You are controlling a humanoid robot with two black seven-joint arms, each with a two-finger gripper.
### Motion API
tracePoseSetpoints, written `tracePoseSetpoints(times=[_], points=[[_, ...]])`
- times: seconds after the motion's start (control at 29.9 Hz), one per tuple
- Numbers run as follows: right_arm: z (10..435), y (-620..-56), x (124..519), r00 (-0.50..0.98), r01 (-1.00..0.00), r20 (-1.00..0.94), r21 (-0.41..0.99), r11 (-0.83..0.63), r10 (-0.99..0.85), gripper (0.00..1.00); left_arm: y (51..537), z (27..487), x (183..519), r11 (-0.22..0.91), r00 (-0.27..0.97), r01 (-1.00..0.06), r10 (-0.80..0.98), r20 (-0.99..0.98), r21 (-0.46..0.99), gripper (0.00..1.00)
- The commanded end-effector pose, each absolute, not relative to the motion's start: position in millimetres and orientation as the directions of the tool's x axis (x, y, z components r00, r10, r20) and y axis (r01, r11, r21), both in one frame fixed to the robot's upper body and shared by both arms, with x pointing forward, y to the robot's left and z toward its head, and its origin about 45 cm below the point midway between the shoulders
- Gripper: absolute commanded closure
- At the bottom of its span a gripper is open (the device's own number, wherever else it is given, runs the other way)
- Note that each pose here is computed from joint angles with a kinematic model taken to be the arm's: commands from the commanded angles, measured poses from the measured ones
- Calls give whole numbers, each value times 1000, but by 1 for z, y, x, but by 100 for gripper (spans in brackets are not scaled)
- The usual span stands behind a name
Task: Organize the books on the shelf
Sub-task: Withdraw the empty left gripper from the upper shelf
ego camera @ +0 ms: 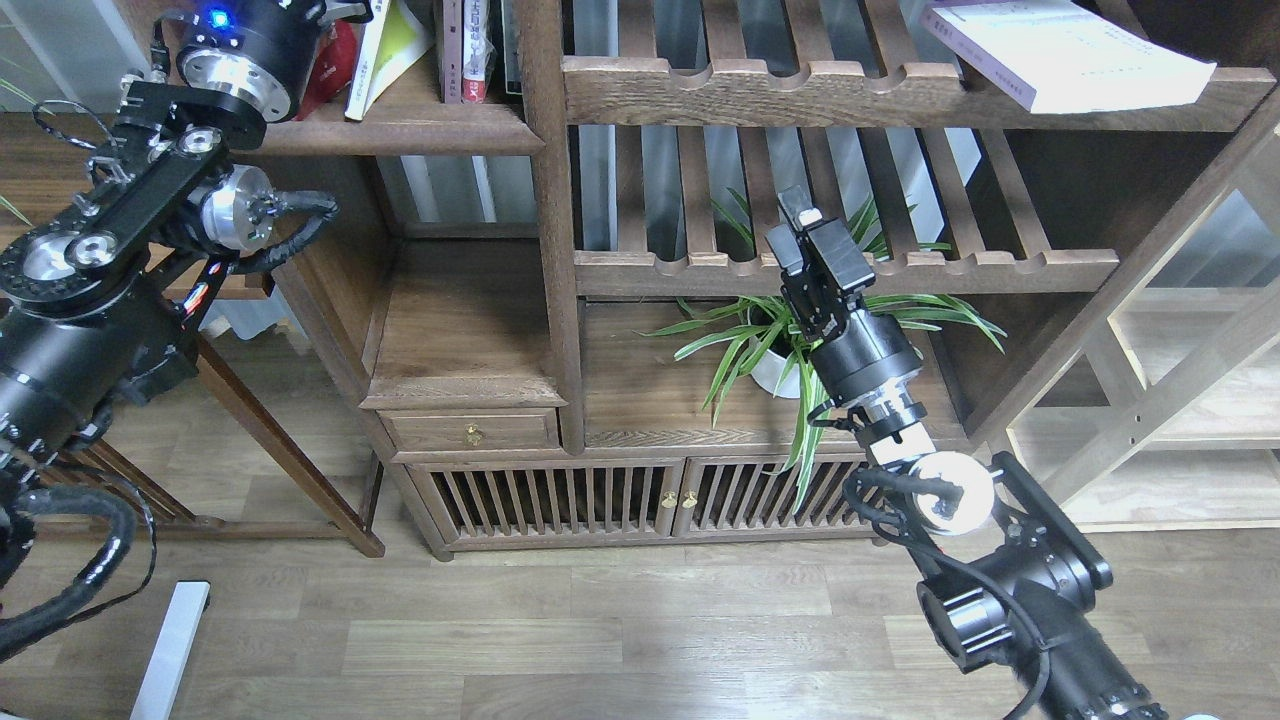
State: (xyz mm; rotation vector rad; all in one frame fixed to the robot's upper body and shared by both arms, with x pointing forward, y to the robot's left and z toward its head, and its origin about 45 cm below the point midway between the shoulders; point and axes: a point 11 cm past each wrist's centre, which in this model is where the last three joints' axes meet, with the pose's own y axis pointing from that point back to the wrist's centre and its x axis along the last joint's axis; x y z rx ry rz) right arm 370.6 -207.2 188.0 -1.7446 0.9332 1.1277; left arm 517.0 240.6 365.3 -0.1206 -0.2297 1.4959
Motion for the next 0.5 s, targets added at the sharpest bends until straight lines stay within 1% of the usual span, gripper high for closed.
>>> tracePoseSetpoints(times=[0.0, 0.37, 0.47], points=[[187, -207, 369, 325, -892, -936, -255, -373, -137, 24, 236, 370, 517, 82, 67, -969, 995, 73, -231, 50], [185, -208, 367, 322, -892, -936, -250, -375, -140, 24, 199, 412, 521, 127, 128, -946, 992, 17, -300, 49], [185, -210, 367, 322, -893, -936, -249, -375, -145, 24, 194, 423, 522, 124, 126, -939, 992, 15, -320, 49]])
